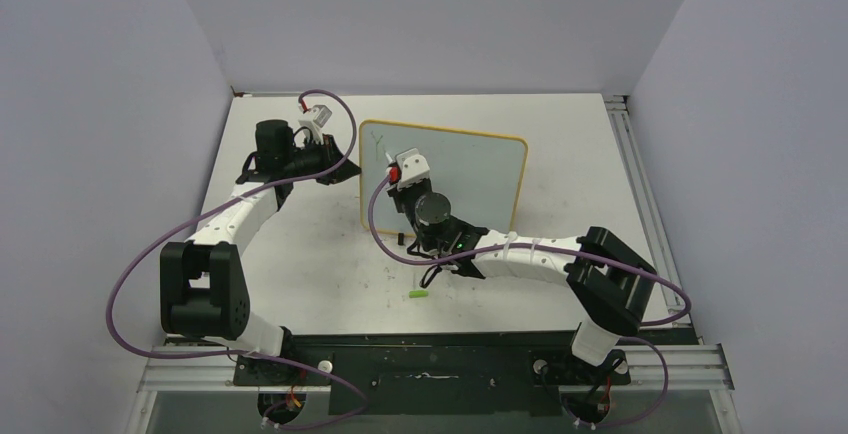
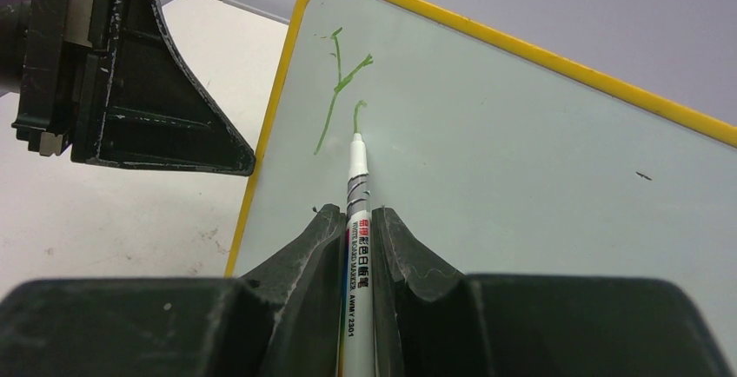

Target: Write a sentence on the whiteboard

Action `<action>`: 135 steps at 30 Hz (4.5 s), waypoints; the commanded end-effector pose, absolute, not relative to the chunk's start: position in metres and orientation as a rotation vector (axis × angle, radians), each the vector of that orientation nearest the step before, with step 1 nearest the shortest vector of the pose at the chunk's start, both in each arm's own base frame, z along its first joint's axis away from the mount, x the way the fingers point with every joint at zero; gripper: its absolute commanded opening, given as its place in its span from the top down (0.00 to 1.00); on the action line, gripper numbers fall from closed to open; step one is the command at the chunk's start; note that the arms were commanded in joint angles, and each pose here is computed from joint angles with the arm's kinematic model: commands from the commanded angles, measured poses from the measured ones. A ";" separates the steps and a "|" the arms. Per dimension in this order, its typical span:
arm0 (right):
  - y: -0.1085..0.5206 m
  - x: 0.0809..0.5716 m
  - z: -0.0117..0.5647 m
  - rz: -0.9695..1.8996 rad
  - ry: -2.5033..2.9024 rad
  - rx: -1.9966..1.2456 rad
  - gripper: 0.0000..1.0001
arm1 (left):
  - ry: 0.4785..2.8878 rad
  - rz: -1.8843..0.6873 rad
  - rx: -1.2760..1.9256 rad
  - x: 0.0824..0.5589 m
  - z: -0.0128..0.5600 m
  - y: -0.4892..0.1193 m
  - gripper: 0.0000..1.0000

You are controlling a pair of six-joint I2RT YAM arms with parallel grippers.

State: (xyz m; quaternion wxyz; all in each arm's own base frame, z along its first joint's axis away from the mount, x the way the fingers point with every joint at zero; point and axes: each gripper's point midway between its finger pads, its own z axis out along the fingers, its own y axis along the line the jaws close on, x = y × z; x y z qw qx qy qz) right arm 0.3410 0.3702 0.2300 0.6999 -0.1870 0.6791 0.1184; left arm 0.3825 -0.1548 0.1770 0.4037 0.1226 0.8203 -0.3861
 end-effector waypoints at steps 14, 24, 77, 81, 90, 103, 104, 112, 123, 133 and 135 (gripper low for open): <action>0.355 0.351 0.276 0.243 1.443 -0.318 0.95 | 2.020 -1.026 0.380 0.380 0.197 -0.168 0.95; 0.366 0.353 0.277 0.264 1.439 -0.337 0.95 | 2.021 -1.027 0.381 0.381 0.197 -0.168 0.94; 0.343 0.343 0.299 0.384 1.413 -0.326 0.95 | 1.961 -1.079 0.329 0.389 0.205 -0.155 0.37; 0.344 0.344 0.298 0.426 1.405 -0.361 0.95 | 1.979 -1.100 0.333 0.388 0.198 -0.160 0.38; 0.349 0.346 0.296 0.442 1.405 -0.388 0.95 | 2.004 -1.116 0.324 0.388 0.189 -0.164 0.40; 0.346 0.349 0.288 0.407 1.433 -0.375 0.95 | 2.017 -1.102 0.329 0.388 0.187 -0.167 0.55; 0.346 0.350 0.288 0.405 1.434 -0.374 0.95 | 2.018 -1.102 0.329 0.389 0.187 -0.167 0.55; 0.343 0.351 0.276 0.372 1.466 -0.374 0.95 | 2.015 -1.104 0.334 0.388 0.188 -0.167 0.61; 0.342 0.344 0.254 0.343 1.515 -0.410 0.95 | 2.014 -1.103 0.335 0.388 0.188 -0.168 0.65; 0.337 0.340 0.246 0.311 1.540 -0.407 0.95 | 2.013 -1.100 0.336 0.388 0.188 -0.167 0.66; 0.336 0.340 0.246 0.307 1.540 -0.402 0.95 | 2.012 -1.100 0.338 0.388 0.189 -0.168 0.66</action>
